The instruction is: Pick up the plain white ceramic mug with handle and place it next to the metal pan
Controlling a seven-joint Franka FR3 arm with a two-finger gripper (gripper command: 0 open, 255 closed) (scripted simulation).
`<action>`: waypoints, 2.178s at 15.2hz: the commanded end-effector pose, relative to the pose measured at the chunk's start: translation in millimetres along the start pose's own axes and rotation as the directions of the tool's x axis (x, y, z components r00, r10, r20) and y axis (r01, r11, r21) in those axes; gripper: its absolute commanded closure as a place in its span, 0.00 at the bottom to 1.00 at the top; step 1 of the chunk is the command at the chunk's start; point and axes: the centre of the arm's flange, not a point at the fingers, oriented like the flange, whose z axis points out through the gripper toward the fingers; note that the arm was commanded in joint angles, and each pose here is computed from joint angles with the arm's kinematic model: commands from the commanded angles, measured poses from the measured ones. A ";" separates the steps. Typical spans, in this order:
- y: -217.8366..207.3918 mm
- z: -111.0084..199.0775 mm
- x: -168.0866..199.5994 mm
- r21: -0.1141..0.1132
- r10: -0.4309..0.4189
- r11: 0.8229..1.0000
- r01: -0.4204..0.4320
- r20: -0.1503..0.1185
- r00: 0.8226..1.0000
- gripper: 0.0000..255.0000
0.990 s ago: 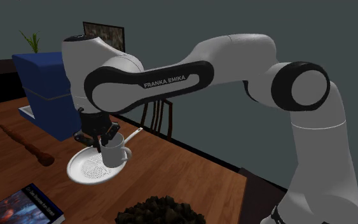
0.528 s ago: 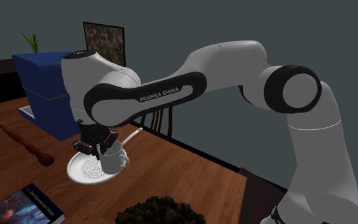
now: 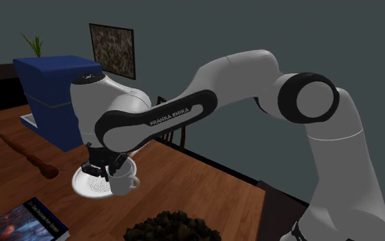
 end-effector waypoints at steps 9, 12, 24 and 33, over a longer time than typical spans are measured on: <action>-0.5 52.6 -4.6 0.000 0.000 1.000 0.000 0.000 1.000 1.00; -1.0 68.4 -6.1 0.000 0.000 1.000 0.000 0.000 1.000 1.00; -1.5 85.5 -7.8 0.000 0.000 1.000 0.000 0.000 1.000 0.00; -1.5 35.5 -7.8 0.000 0.000 1.000 0.000 0.000 1.000 0.00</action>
